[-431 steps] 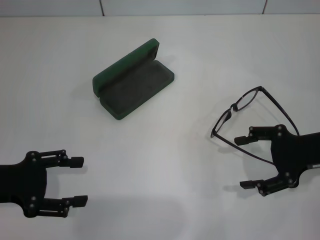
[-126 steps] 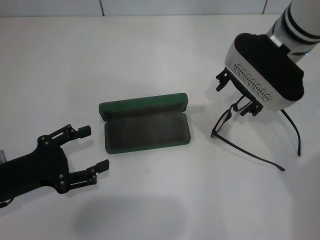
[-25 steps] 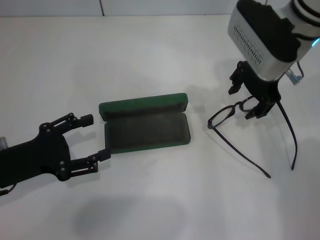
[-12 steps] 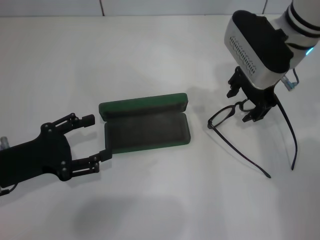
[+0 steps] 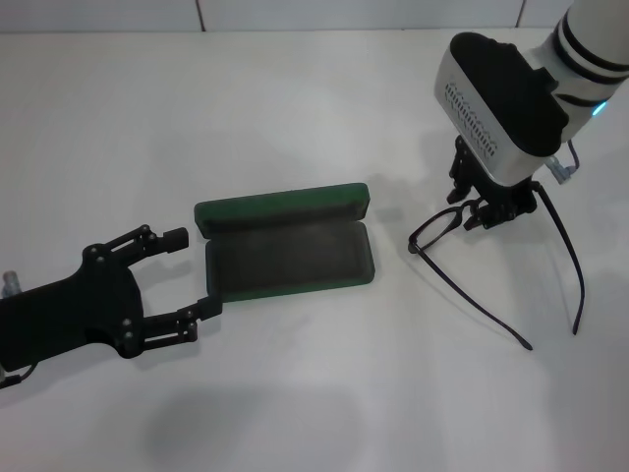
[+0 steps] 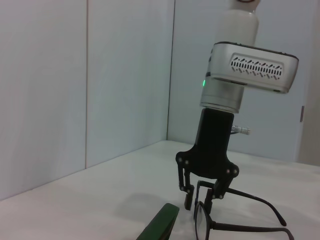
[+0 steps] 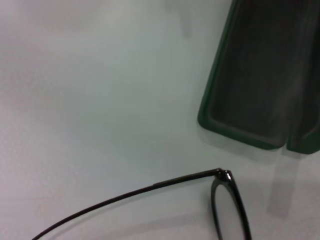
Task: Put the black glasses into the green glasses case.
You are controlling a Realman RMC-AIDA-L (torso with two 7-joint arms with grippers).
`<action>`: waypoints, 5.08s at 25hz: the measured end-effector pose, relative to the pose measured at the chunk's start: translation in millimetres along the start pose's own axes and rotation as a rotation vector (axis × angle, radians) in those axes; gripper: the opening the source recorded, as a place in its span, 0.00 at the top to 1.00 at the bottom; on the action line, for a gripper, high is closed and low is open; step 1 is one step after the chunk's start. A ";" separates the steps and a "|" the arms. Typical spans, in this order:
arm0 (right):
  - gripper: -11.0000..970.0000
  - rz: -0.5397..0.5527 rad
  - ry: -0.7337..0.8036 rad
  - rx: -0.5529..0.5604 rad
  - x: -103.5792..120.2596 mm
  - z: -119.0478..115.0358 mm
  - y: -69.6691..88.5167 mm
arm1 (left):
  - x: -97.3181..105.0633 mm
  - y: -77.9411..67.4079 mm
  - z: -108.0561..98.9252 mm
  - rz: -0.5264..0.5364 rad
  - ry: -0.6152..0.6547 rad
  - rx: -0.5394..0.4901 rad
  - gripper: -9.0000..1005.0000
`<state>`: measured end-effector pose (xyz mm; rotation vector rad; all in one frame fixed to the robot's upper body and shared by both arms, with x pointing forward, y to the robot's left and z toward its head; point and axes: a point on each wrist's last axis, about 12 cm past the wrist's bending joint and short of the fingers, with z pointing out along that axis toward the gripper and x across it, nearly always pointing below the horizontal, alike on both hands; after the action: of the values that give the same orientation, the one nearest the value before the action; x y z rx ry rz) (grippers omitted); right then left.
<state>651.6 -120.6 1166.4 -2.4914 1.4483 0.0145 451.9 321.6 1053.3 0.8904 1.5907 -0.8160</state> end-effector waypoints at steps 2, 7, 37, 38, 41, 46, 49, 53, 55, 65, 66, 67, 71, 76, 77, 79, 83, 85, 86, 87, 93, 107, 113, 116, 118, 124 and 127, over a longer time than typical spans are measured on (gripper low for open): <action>0.58 -0.006 0.004 -0.004 -0.4 0.4 0.2 | -0.1 0.1 0.1 0.000 0.000 0.000 0.12; 0.70 -0.011 0.006 -0.006 -1.7 -0.3 -0.7 | -0.2 0.2 0.3 0.000 0.000 0.000 0.12; 0.93 0.369 -0.425 0.018 48.4 -76.8 10.4 | -9.1 7.0 5.7 -0.044 -0.036 0.005 0.12; 0.93 0.400 -0.454 0.032 52.6 -77.3 13.1 | -9.6 6.9 5.5 -0.044 -0.041 0.004 0.12; 0.93 0.515 -0.548 0.114 67.3 -75.7 20.9 | -11.8 7.3 3.9 -0.044 -0.069 -0.010 0.12; 0.93 0.632 -0.629 0.291 78.6 -52.8 33.3 | -20.3 15.0 -1.3 -0.109 -0.115 -0.042 0.12; 0.93 0.631 -0.653 0.358 74.4 -41.5 33.1 | -25.9 20.6 -0.4 -0.129 -0.117 -0.028 0.13; 0.93 0.593 -0.692 0.383 63.4 -35.6 29.4 | -34.7 19.8 3.7 -0.114 -0.137 0.044 0.13; 0.93 0.582 -0.707 0.382 59.3 -35.7 27.1 | -40.9 18.4 6.5 -0.094 -0.158 0.092 0.13; 0.93 0.541 -0.739 0.345 46.7 -35.8 24.3 | -49.3 12.6 15.6 0.260 -0.251 0.123 0.26; 0.93 0.532 -0.743 0.336 44.8 -35.6 24.7 | -50.0 13.3 16.1 0.269 -0.251 0.125 0.30; 0.93 0.522 -0.746 0.328 43.0 -35.5 24.8 | -52.6 15.4 18.2 0.295 -0.254 0.134 0.34; 0.93 0.507 -0.801 0.323 36.6 -38.4 24.3 | -59.0 17.4 24.3 0.353 -0.274 0.161 0.46; 0.93 0.546 -0.904 0.325 33.3 -39.8 25.0 | -62.9 15.8 36.0 0.383 -0.282 0.210 0.62; 0.93 0.551 -0.911 0.326 33.5 -39.9 25.1 | -63.6 15.9 37.1 0.385 -0.282 0.214 0.65; 0.93 0.563 -0.920 0.328 34.3 -39.2 26.2 | -64.8 16.4 38.4 0.389 -0.285 0.218 0.71; 0.93 0.582 -0.939 0.332 35.4 -37.2 29.2 | -67.7 16.0 38.7 0.398 -0.302 0.229 0.86; 0.93 0.602 -0.965 0.337 36.6 -35.8 31.7 | -70.2 16.0 39.5 0.405 -0.312 0.240 0.95; 0.93 0.613 -0.981 0.340 37.2 -35.4 32.6 | -72.0 16.4 40.5 0.411 -0.318 0.247 0.99; 0.93 0.624 -0.996 0.342 37.9 -34.8 33.5 | -73.9 16.8 41.7 0.416 -0.325 0.253 0.99; 0.93 0.667 -1.046 0.345 41.7 -30.6 39.8 | -84.6 19.2 47.3 0.435 -0.366 0.288 0.99; 0.92 0.671 -1.166 0.402 47.3 -25.3 63.7 | -104.4 25.7 61.9 0.432 -0.416 0.330 0.99; 0.92 0.660 -1.188 0.375 44.1 -25.4 65.9 | -106.7 22.7 68.9 0.442 -0.406 0.381 0.99; 0.92 0.652 -1.198 0.357 41.2 -25.5 65.4 | -107.3 21.8 71.0 0.448 -0.409 0.388 0.99; 0.92 0.645 -1.200 0.353 40.0 -26.3 64.4 | -108.4 21.7 72.7 0.455 -0.412 0.391 0.99; 0.92 0.636 -1.200 0.348 38.2 -27.5 62.2 | -110.5 22.2 76.8 0.462 -0.416 0.398 0.99; 0.92 0.634 -1.205 0.345 37.2 -27.7 61.5 | -110.4 22.1 79.0 0.461 -0.413 0.400 0.99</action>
<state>614.3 -187.6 1174.7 -1.1694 1.3470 1.0540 522.8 249.5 1146.6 1.2228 0.8284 -0.9216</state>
